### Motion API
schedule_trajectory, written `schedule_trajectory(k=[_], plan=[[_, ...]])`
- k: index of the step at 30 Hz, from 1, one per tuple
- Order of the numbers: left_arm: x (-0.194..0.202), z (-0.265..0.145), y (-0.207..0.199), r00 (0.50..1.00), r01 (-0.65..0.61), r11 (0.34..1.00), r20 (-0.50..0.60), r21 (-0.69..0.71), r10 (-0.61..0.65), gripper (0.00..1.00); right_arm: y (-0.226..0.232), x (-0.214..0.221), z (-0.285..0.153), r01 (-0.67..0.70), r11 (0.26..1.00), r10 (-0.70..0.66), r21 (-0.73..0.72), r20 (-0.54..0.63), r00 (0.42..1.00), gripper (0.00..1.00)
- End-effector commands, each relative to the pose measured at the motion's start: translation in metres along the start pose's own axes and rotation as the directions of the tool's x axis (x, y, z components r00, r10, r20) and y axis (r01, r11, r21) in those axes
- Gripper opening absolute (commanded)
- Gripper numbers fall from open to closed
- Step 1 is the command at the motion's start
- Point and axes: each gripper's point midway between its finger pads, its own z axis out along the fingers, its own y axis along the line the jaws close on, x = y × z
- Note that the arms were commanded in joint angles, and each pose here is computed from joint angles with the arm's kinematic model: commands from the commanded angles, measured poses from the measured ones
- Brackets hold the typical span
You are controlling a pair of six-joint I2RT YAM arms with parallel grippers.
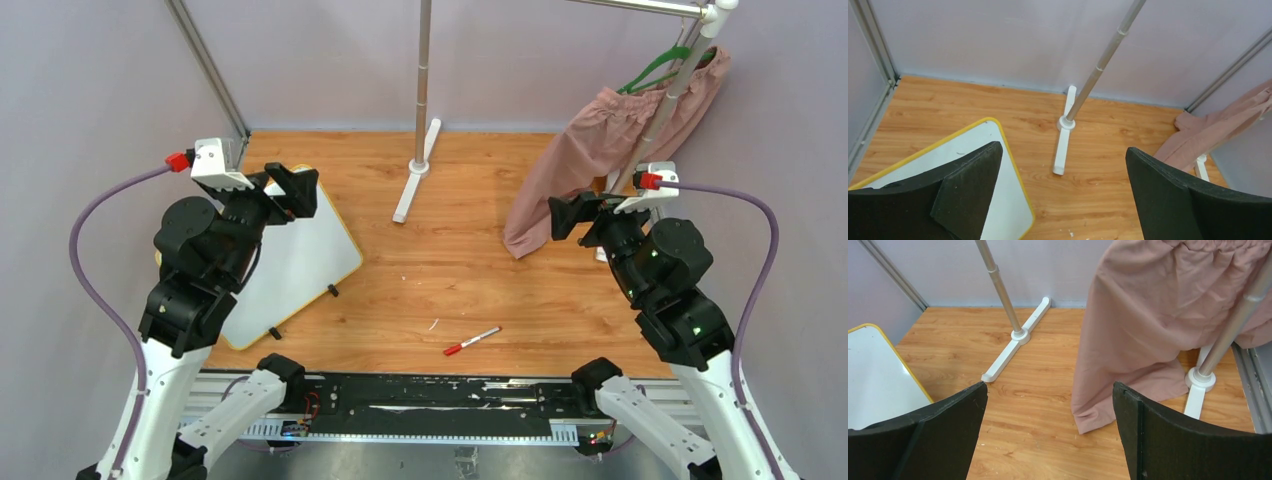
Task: Write a sentence on the whiteboard
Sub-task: Move the whiteboard to the center of the board.
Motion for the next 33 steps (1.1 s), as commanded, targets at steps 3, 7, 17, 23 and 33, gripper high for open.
schedule_trajectory(k=[3, 7, 17, 23, 33], plan=[[0.008, -0.009, -0.005, 0.999, 0.044, 0.998, -0.033, 0.047, -0.042, 1.00, -0.012, 0.013, -0.012, -0.054, 0.998, 0.056, 0.044, -0.036, 0.998, 0.99], [0.012, -0.011, -0.017, 0.998, 0.041, 0.992, -0.049, 0.119, -0.035, 1.00, -0.012, 0.017, -0.017, -0.047, 0.998, 0.048, 0.033, -0.046, 0.998, 0.99], [0.058, -0.024, -0.075, 0.987, 0.016, 0.872, -0.149, 0.489, 0.066, 1.00, 0.000, 0.053, -0.019, -0.015, 0.998, 0.006, -0.055, -0.165, 0.986, 0.93], [0.132, -0.043, -0.119, 0.925, 0.034, 0.743, -0.303, 0.669, 0.230, 1.00, -0.003, 0.098, -0.020, -0.023, 0.998, 0.007, -0.053, -0.283, 0.959, 0.92], [0.248, -0.063, -0.173, 0.718, -0.108, 0.652, -0.394, 0.750, 0.573, 0.84, -0.005, 0.129, -0.031, -0.075, 0.997, 0.058, -0.035, -0.355, 0.933, 0.89]])
